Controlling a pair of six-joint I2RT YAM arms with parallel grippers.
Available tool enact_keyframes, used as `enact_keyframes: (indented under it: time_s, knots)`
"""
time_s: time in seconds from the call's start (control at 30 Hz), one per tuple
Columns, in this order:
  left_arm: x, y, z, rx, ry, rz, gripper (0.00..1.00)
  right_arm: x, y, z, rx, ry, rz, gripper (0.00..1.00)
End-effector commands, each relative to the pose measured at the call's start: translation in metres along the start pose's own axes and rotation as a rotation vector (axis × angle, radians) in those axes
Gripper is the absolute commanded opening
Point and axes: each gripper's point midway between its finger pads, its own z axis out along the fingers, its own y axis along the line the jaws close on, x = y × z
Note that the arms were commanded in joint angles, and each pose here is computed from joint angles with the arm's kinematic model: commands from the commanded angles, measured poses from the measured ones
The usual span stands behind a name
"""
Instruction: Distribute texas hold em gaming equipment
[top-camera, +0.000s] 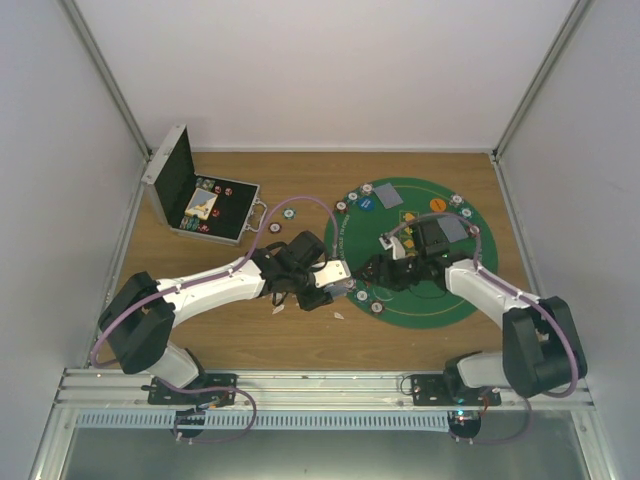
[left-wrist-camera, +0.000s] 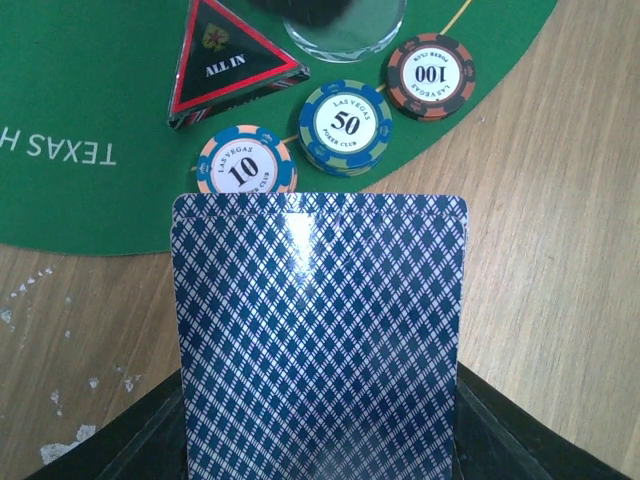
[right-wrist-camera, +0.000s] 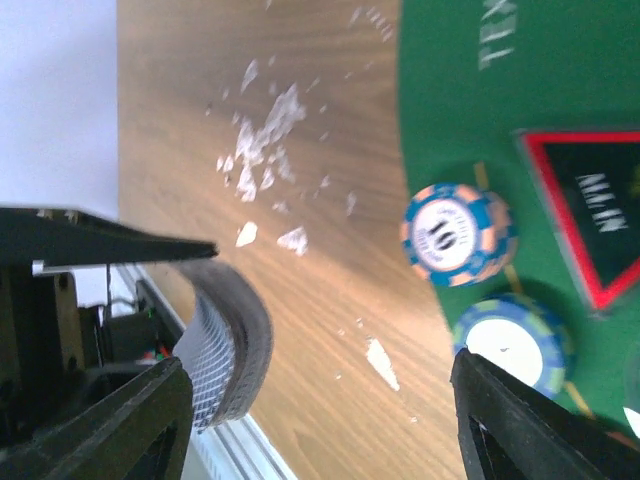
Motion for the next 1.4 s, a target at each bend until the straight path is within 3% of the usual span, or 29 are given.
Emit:
enact_keyframes:
  time_s: [0.0, 0.47, 1.37]
  knots:
    - [-0.014, -0.001, -0.008, 0.007, -0.073, 0.003, 0.57, 0.017, 0.02, 0.014, -0.049, 0.069, -0.078, 0.7]
    - [-0.017, -0.002, -0.012, 0.008, -0.088, 0.008, 0.57, 0.025, 0.032, 0.046, -0.043, 0.13, -0.112, 0.61]
    - [-0.015, 0.0, -0.012, -0.006, -0.08, 0.013, 0.57, 0.019, 0.004, 0.039, 0.107, 0.11, -0.069, 0.48]
